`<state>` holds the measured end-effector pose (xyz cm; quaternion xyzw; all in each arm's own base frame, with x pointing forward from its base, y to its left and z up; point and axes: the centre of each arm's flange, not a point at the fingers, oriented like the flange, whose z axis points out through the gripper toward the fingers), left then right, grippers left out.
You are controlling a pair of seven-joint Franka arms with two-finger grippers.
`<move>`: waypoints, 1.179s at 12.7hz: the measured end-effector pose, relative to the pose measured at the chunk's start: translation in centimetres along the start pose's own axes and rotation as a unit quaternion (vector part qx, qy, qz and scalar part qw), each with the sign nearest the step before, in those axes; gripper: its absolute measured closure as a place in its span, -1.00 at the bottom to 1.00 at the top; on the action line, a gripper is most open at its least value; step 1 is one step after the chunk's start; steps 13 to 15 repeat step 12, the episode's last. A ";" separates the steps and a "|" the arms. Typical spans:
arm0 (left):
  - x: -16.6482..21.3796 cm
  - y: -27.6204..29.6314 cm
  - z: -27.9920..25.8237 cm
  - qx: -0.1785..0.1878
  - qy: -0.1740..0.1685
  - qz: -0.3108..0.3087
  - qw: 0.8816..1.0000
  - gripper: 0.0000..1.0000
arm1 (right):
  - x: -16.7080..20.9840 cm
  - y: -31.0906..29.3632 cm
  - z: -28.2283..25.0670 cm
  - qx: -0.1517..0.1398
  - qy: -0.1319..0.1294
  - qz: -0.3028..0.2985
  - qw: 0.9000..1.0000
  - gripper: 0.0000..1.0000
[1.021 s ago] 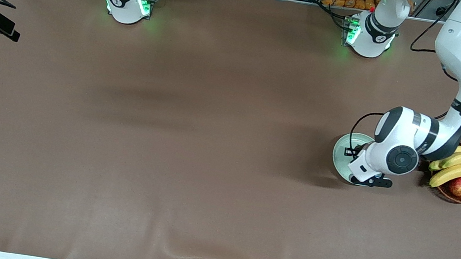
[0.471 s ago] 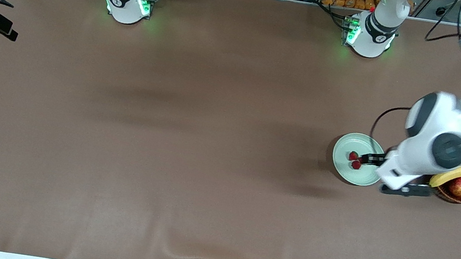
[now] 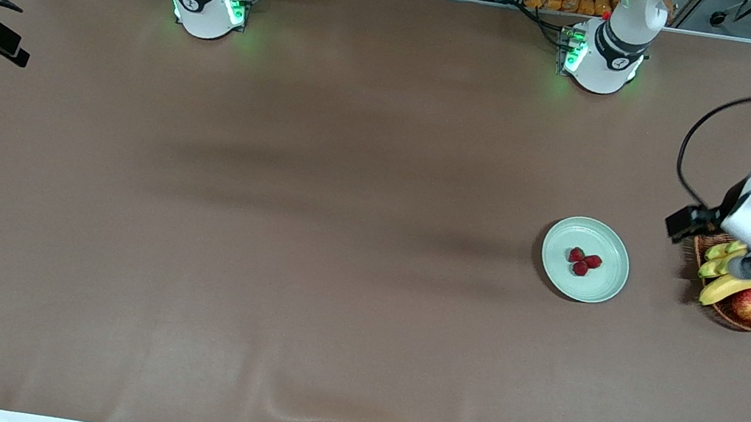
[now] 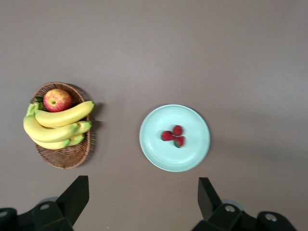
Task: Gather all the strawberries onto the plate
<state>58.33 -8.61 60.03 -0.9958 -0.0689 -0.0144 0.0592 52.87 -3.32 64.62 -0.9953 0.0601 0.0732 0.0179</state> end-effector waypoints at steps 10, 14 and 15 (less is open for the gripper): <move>-3.7 -6.2 -3.2 -0.056 -0.002 0.025 0.998 -1.00 | -0.9 -0.7 -0.1 -0.001 -0.023 -0.007 1.000 -1.00; -3.8 -6.1 -3.2 -0.056 -0.003 0.026 0.998 -1.00 | -1.0 -0.9 -0.7 0.000 -0.017 -0.009 1.000 -1.00; -3.8 -6.1 -3.2 -0.056 -0.003 0.026 0.998 -1.00 | -1.0 -0.9 -0.7 0.000 -0.017 -0.009 1.000 -1.00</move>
